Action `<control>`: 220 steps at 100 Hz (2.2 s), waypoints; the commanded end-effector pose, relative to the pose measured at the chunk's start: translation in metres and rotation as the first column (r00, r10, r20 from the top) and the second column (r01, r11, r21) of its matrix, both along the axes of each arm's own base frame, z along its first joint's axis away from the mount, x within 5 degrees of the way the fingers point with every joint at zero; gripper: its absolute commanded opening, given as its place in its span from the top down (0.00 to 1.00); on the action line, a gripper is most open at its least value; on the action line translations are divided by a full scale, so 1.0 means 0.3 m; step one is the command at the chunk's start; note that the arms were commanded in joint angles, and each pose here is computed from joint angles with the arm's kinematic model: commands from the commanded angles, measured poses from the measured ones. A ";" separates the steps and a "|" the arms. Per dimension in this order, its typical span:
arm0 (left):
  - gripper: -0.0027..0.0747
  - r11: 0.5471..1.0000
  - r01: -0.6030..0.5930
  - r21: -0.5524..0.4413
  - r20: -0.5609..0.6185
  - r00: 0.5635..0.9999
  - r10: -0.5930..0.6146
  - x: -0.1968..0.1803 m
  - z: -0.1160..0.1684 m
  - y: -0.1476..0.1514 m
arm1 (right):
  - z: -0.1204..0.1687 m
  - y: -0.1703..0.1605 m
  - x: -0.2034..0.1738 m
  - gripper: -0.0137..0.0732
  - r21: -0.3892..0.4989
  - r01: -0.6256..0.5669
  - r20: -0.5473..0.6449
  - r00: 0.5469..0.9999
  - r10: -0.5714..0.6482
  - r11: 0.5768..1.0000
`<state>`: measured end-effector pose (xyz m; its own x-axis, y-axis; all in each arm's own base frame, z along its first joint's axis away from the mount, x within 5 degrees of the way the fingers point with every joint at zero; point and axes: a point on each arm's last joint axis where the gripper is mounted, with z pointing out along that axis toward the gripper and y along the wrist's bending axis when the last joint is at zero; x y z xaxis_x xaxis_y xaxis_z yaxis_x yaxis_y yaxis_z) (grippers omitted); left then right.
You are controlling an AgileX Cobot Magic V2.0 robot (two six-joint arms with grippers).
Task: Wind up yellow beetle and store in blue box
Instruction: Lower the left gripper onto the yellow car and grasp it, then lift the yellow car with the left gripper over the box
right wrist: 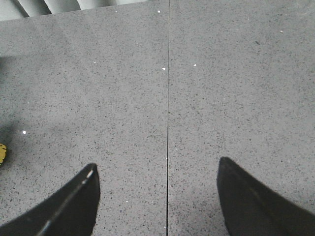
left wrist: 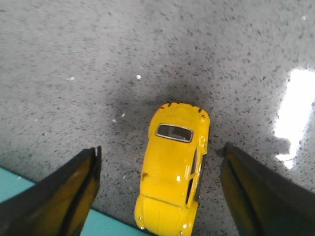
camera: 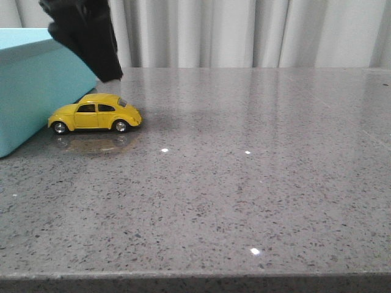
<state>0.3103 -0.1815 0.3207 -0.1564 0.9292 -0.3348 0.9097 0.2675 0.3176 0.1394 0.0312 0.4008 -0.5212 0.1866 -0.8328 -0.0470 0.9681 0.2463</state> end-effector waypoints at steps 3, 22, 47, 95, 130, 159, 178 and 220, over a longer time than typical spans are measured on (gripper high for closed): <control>0.32 1.000 0.024 0.007 0.062 0.998 -0.024 -0.003 0.046 -0.012 | 0.050 0.001 -0.001 0.26 0.013 -0.011 0.104 0.995 0.009 1.000; 0.32 0.998 0.027 0.065 0.039 0.999 -0.029 0.025 -0.005 -0.017 | 0.050 0.001 -0.001 0.26 0.013 -0.011 0.105 0.994 0.009 1.000; 0.32 0.997 0.027 0.077 0.009 1.000 -0.028 0.042 -0.044 -0.028 | 0.050 0.001 -0.001 0.26 0.013 -0.011 0.105 0.994 0.009 1.000; 0.54 0.996 0.021 0.090 -0.019 1.000 -0.019 0.052 -0.071 -0.031 | 0.050 0.001 -0.001 0.26 0.013 -0.011 0.105 0.994 0.009 1.000; 0.76 0.998 0.020 0.065 0.025 0.999 -0.021 0.062 -0.015 -0.040 | 0.050 0.001 -0.001 0.26 0.013 -0.011 0.105 0.994 0.009 1.000; 0.77 0.996 -0.075 -0.058 0.139 0.987 0.082 0.076 0.219 -0.038 | 0.050 0.001 -0.001 0.26 0.013 -0.011 0.105 0.994 0.009 1.000; 0.77 0.960 -0.244 -0.136 0.163 0.951 0.264 0.077 0.368 0.039 | 0.051 0.001 -0.001 0.26 0.014 -0.011 0.108 0.994 0.010 1.000; 0.77 0.598 -0.729 -0.334 0.011 0.632 0.775 0.167 0.427 0.397 | 0.055 0.002 0.001 0.26 0.017 -0.013 0.124 0.992 0.010 1.000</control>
<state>0.3754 -0.0888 0.4204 -0.6806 0.4768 -0.5563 0.4162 0.8765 0.2419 0.1399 0.0317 0.4018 -0.5119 0.1894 -0.8379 -0.0527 0.9666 0.2507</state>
